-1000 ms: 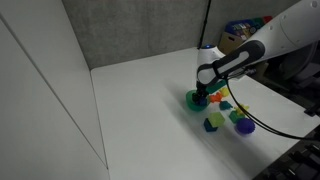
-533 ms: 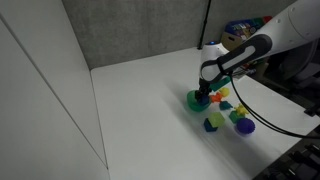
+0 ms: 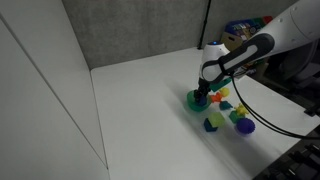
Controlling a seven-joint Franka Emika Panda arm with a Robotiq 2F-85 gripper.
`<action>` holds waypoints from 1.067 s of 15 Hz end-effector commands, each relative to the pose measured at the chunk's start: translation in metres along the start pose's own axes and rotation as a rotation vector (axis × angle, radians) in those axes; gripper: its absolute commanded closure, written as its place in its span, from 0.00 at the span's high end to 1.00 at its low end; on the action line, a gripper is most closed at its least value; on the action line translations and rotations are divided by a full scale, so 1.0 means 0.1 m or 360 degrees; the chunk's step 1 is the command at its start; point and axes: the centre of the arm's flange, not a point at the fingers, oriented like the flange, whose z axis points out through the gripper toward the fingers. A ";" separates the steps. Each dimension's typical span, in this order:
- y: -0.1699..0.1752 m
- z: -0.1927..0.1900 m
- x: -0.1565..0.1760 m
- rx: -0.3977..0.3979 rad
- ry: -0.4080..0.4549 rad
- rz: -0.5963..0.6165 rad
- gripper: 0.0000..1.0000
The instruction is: Remove the blue block from the stack and put it in the green bowl
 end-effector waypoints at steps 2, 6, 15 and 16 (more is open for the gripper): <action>0.06 -0.26 -0.13 0.0082 0.0044 -0.0045 1.00; 0.11 -0.69 -0.13 0.0095 0.0100 -0.0052 1.00; 0.34 -1.70 -0.46 0.0036 0.0090 0.0012 1.00; 0.37 -1.79 -0.53 0.0033 0.0087 0.0018 1.00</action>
